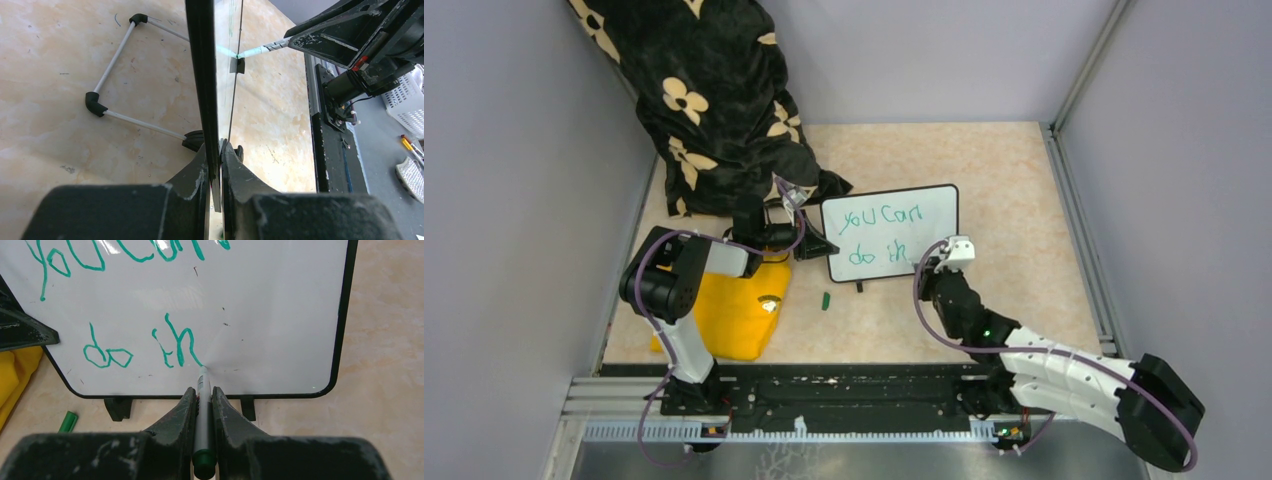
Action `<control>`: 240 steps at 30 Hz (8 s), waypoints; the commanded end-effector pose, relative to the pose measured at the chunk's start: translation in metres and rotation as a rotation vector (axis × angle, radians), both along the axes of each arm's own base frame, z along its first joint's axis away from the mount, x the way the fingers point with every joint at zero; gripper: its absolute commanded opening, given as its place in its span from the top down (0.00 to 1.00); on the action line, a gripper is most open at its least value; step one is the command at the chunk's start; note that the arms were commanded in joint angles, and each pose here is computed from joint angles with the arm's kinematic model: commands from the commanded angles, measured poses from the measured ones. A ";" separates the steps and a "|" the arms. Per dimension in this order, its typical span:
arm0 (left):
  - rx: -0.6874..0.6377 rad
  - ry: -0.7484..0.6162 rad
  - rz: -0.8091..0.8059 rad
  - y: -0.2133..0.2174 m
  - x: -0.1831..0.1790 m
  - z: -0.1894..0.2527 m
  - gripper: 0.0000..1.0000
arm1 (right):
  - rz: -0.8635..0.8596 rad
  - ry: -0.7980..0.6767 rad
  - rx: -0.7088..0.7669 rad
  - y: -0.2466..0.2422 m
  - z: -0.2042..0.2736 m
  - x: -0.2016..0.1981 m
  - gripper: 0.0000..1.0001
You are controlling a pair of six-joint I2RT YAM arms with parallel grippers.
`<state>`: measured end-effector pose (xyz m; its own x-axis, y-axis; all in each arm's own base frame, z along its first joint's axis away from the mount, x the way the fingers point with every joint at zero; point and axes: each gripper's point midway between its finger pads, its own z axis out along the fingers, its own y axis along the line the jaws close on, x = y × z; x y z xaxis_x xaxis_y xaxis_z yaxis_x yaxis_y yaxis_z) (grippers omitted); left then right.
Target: Write a sentence on the whiteboard
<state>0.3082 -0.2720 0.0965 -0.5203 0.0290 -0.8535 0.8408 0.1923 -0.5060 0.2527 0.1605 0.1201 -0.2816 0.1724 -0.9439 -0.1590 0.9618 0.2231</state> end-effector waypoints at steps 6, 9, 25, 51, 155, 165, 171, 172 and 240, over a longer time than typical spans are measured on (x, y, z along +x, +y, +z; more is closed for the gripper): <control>0.078 0.019 0.039 0.001 0.001 -0.029 1.00 | -0.028 -0.061 0.065 -0.009 0.023 0.000 1.00; 0.078 0.018 0.039 0.000 0.001 -0.029 1.00 | -0.021 -0.101 0.100 -0.009 0.038 0.000 1.00; 0.079 0.018 0.037 0.000 0.000 -0.029 1.00 | -0.067 -0.140 0.106 -0.005 0.056 0.014 1.00; 0.077 0.016 0.035 -0.001 0.001 -0.028 1.00 | -0.085 -0.086 0.076 -0.010 0.031 0.013 1.00; 0.095 0.019 0.046 -0.001 0.003 -0.031 1.00 | -0.201 -0.115 0.110 -0.035 0.069 0.022 1.00; 0.097 0.020 0.045 -0.001 0.003 -0.032 1.00 | -0.205 -0.149 0.130 -0.034 0.077 0.024 1.00; 0.097 0.021 0.046 -0.001 0.003 -0.032 1.00 | -0.205 -0.140 0.118 -0.032 0.074 0.027 1.00; 0.096 0.020 0.046 -0.001 0.004 -0.031 1.00 | -0.205 -0.138 0.116 -0.032 0.074 0.027 1.00; 0.100 0.018 0.044 -0.001 0.002 -0.031 1.00 | -0.113 0.058 0.054 -0.022 0.002 0.011 1.00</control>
